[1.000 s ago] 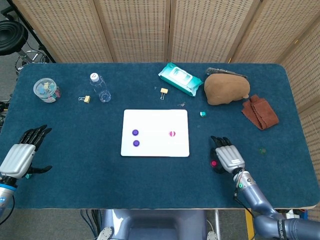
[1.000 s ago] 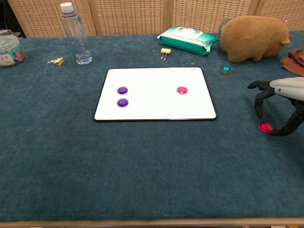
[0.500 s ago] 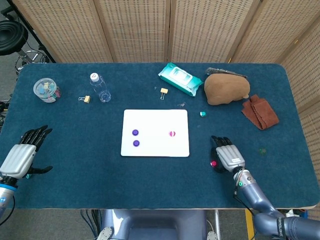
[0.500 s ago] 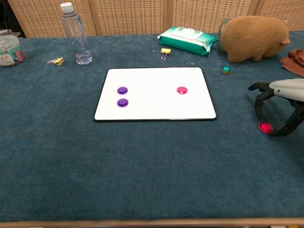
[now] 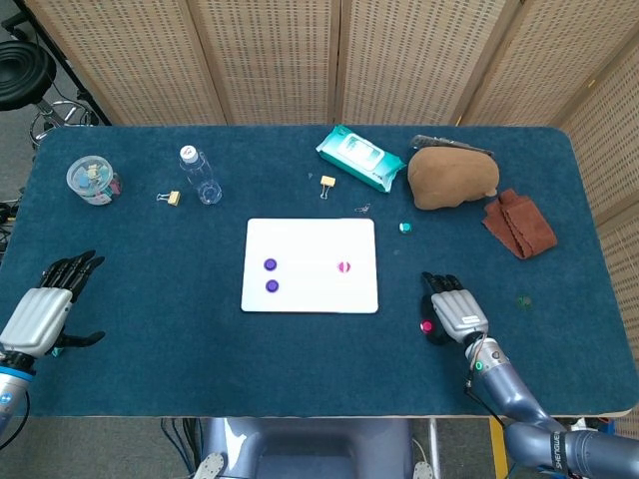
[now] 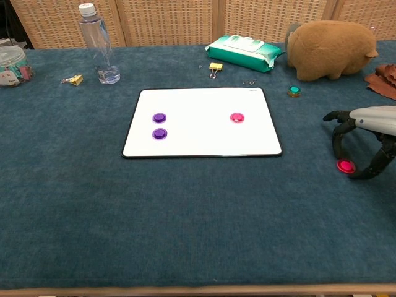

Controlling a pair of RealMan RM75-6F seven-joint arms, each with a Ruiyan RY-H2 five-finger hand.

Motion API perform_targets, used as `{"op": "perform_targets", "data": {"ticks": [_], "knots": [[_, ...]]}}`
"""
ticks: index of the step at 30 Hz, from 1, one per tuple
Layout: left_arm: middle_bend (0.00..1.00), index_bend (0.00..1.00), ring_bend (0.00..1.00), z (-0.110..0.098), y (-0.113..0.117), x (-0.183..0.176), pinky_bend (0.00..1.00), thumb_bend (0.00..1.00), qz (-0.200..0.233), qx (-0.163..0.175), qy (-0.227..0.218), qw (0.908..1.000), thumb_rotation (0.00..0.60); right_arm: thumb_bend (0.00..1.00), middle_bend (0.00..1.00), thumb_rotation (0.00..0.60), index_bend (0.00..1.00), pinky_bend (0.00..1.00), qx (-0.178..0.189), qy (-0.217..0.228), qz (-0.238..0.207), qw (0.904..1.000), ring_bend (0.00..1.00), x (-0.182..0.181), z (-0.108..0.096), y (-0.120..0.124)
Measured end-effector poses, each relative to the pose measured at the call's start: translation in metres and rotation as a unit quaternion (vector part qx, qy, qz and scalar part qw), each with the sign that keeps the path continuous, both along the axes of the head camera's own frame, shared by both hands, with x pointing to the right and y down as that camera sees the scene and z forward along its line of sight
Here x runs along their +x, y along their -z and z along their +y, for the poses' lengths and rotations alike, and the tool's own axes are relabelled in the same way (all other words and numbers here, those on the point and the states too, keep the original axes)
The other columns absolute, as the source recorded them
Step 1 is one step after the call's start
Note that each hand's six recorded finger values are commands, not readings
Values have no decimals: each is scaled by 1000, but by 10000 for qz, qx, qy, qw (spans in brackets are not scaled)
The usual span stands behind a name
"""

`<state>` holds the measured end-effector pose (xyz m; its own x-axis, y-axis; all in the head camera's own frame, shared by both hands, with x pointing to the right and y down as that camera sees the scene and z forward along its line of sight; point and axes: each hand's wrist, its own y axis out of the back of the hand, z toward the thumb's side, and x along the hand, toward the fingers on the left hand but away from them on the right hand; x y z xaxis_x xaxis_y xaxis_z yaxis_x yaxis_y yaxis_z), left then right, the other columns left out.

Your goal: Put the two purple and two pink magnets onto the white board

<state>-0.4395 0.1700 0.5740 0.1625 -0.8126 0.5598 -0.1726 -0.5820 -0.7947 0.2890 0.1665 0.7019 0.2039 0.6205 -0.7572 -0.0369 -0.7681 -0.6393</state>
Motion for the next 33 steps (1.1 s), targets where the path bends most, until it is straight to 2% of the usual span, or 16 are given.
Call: {"op": "perform_targets", "data": {"ticks": [9, 22, 26, 33], "knots": [[0, 0, 0, 0, -1, 0, 0, 102, -1, -19, -4, 10000, 600, 322, 0, 600, 573, 0, -4, -69, 33, 10000, 0, 5, 0, -3], [0, 0, 0, 1, -2, 1, 0, 102, -9, -50, -16, 10000, 600, 369, 0, 600, 591, 0, 106, -106, -41, 9999, 0, 5, -5, 2], [0, 0, 0, 1, -2, 1, 0, 102, -10, -66, -18, 10000, 600, 369, 0, 600, 589, 0, 189, -79, -143, 9997, 0, -4, -11, 8], [0, 0, 0, 1, -2, 2, 0, 101, -13, -83, -30, 10000, 600, 385, 0, 600, 579, 0, 331, 126, -409, 9985, 0, -38, -29, 19]]}}
